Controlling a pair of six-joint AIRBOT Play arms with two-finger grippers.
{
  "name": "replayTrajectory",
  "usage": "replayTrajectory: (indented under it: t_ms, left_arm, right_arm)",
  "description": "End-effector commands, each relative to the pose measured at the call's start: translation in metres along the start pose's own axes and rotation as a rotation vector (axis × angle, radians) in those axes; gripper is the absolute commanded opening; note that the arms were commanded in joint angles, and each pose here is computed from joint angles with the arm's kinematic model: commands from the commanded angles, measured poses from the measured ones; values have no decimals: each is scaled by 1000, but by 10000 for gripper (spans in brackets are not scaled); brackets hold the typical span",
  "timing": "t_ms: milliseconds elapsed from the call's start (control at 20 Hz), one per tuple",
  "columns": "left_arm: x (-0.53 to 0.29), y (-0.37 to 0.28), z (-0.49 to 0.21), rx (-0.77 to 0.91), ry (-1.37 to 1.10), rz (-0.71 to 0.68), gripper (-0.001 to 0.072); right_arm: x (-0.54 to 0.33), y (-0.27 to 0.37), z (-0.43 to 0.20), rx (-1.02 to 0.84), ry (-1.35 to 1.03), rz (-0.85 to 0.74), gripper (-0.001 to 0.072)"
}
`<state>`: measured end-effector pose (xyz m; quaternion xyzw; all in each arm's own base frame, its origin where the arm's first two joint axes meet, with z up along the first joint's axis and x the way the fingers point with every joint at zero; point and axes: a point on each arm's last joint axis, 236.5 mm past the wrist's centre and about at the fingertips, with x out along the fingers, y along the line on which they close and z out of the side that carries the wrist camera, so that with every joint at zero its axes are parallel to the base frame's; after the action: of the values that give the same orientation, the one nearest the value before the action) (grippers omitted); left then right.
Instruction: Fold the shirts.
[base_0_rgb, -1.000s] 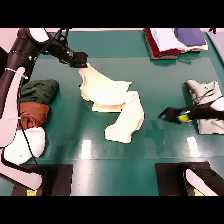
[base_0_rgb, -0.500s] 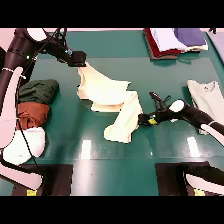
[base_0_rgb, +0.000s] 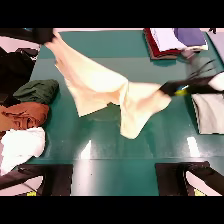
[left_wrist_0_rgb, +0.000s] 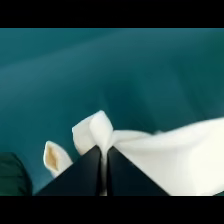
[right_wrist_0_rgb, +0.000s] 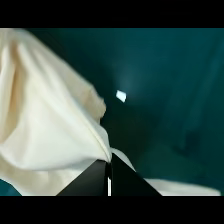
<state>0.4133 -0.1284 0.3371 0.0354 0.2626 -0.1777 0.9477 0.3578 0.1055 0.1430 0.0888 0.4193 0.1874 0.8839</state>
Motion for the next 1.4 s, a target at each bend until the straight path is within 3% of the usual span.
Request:
replayTrajectory:
  t_ms: [0,300,550,800,1050,1350]
  left_arm:
    - [-127,-5,42,30,-276,53,22]
    - [-293,-26,59,8,-647,41,22]
    - [-291,-34,56,5,-632,7,22]
    - [-139,-16,15,-25,-243,8,23]
    - [66,6,-99,-100,201,8,23]
    - [197,66,-180,-290,350,99,38]
  right_arm:
    - [-139,1,65,-68,-295,-127,16]
    - [-303,38,106,-164,-689,-296,15]
    - [-340,60,128,-225,-724,-302,14]
    - [-276,22,157,-166,-548,-228,14]
    - [-92,-59,128,-39,-111,-181,14]
    - [71,-99,80,9,170,-145,16]
